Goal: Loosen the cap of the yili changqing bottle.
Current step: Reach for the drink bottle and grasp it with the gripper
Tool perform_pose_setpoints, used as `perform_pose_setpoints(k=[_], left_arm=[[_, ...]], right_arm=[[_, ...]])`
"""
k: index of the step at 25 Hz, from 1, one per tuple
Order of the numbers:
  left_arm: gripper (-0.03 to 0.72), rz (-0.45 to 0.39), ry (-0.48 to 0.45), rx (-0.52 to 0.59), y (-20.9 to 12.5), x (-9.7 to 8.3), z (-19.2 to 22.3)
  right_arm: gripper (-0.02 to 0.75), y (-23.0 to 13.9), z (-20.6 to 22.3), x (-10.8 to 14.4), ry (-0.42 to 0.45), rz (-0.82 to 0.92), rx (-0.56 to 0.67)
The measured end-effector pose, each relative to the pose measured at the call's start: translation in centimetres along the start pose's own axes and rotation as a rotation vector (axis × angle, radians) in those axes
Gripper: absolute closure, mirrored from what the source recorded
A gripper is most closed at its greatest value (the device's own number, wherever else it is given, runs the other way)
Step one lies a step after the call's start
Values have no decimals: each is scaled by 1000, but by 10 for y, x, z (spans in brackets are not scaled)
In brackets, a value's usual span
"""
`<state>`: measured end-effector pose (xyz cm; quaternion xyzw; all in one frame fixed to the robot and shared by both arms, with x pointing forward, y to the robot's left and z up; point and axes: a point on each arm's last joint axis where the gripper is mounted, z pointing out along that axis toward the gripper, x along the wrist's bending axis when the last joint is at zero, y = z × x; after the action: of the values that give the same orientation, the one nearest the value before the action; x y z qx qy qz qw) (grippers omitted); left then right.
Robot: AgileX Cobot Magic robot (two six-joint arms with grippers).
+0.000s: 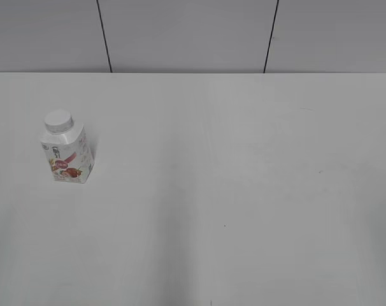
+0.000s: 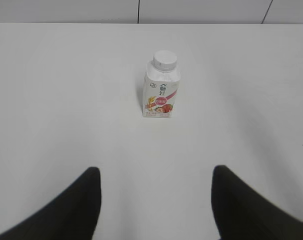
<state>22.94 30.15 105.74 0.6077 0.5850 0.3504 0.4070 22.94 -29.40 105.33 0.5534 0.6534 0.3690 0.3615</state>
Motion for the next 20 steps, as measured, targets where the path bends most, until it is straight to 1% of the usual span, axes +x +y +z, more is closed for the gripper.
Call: perform_pose_setpoints(k=[20], left_arm=[[252, 0, 0, 0, 0, 0, 0]], right_arm=[[246, 0, 0, 0, 0, 0, 0]])
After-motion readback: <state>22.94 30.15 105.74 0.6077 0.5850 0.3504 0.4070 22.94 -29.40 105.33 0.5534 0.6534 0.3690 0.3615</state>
